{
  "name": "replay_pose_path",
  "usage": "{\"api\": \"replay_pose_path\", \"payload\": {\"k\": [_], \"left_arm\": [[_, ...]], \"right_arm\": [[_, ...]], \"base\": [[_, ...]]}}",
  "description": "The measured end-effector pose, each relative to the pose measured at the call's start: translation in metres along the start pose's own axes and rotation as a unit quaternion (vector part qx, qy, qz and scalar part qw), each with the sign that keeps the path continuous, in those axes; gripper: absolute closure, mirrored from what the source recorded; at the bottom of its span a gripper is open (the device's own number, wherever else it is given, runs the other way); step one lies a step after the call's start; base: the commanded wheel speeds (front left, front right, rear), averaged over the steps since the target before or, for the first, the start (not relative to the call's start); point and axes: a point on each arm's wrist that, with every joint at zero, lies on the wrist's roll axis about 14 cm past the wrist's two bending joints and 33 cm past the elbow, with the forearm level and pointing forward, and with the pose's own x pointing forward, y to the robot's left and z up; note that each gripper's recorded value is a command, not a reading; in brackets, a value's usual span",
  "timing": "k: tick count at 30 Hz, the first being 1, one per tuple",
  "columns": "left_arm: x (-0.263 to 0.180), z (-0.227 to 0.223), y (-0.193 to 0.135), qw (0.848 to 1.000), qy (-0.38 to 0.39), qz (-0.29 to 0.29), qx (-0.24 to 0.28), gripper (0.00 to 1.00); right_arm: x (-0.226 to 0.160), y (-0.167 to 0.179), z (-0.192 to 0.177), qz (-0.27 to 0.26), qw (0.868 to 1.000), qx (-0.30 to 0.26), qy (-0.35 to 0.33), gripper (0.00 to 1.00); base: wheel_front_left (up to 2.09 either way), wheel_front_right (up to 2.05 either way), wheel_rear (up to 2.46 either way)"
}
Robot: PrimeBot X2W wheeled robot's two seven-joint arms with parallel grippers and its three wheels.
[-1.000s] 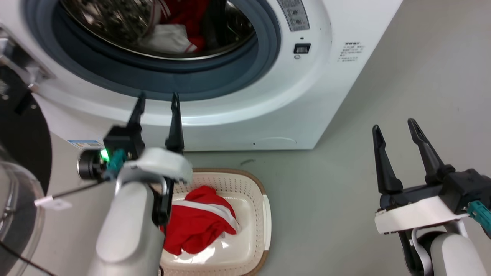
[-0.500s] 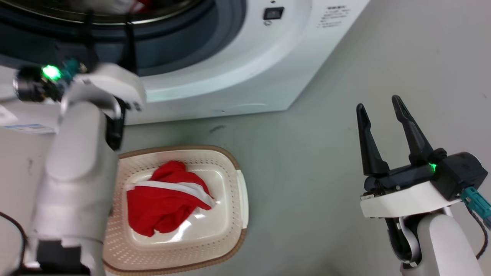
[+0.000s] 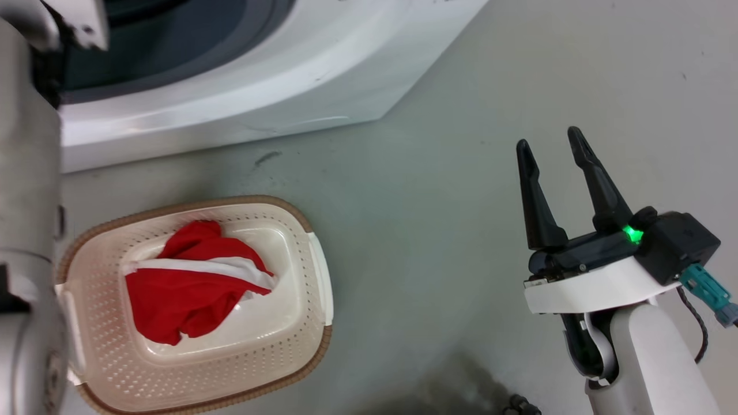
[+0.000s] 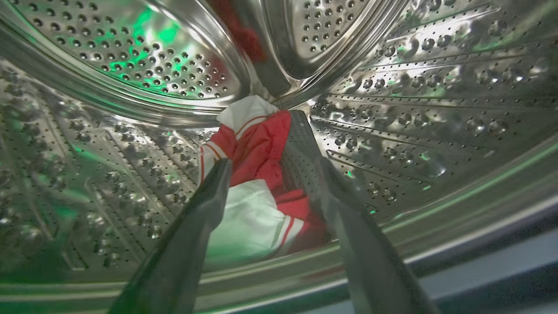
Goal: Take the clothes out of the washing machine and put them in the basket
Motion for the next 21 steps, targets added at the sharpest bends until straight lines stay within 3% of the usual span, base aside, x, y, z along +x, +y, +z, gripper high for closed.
{"api": "replay_pose_path", "payload": {"k": [11, 21], "left_arm": [[0.047, -0.033, 0.008, 0.991, 0.128, -0.006, 0.034, 0.00], [0.065, -0.072, 0.018, 0.968, 0.246, 0.002, 0.048, 0.00]], "right_arm": [[0.002, -0.010, -0.019, -0.014, 1.000, 0.011, 0.024, 0.00], [-0.005, -0.018, -0.031, -0.029, 0.998, 0.021, 0.045, 0.00]], "base": [[0.00, 0.00, 0.00], [0.00, 0.00, 0.00]]}}
